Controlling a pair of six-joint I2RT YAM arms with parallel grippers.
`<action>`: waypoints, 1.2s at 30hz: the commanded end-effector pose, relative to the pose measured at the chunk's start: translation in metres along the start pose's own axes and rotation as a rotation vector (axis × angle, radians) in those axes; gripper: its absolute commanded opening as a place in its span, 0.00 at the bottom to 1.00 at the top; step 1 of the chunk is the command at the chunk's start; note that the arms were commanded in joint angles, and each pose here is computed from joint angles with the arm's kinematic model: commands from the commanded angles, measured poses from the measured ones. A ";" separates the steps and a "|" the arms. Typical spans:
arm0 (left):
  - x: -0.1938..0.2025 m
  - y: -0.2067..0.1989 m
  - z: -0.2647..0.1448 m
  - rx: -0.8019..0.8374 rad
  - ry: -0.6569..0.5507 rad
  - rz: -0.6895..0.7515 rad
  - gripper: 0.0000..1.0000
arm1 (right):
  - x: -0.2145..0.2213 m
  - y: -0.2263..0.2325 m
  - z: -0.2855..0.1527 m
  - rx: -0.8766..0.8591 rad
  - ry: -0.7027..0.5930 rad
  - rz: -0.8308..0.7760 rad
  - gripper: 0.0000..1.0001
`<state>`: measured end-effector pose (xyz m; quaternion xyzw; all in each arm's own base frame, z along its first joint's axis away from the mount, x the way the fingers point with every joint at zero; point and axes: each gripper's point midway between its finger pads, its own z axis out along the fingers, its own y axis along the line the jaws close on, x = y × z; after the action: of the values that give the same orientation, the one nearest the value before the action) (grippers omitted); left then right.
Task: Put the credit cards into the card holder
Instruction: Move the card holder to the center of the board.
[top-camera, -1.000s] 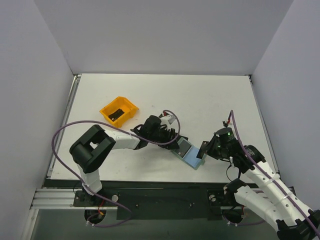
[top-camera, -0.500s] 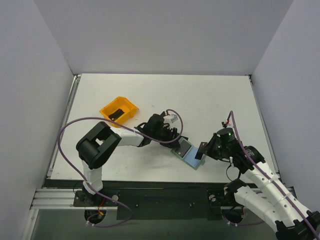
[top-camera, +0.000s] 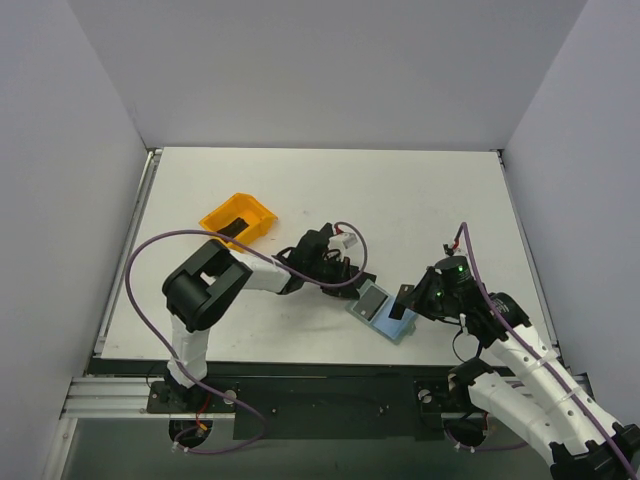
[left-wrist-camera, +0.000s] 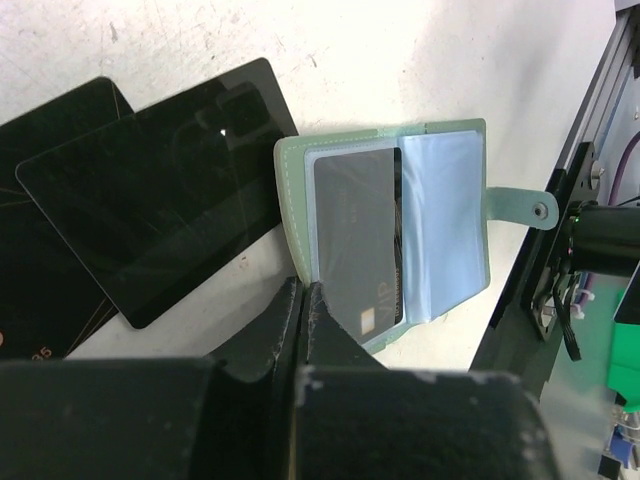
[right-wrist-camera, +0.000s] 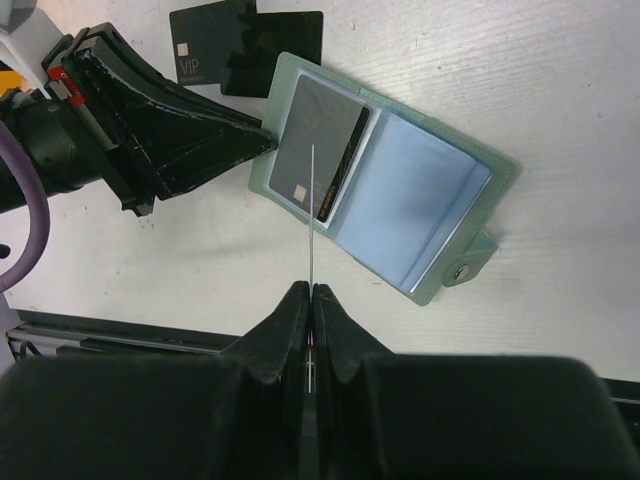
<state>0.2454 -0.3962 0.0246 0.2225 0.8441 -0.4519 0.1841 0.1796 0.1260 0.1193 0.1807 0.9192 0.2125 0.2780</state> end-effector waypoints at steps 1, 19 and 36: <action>0.001 -0.003 -0.011 0.000 -0.018 -0.020 0.00 | -0.003 0.002 0.001 -0.015 -0.009 -0.006 0.00; 0.013 0.023 -0.146 -0.396 -0.558 -0.318 0.00 | 0.017 0.058 0.034 -0.123 0.204 -0.253 0.00; 0.046 0.055 -0.141 -0.572 -0.434 -0.356 0.16 | 0.033 0.081 0.083 -0.111 0.281 -0.367 0.00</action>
<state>0.2173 -0.2448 0.0365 -0.0776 0.8940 -0.2860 0.3362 0.2073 0.2247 0.0764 -0.0242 0.9581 0.2258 0.1745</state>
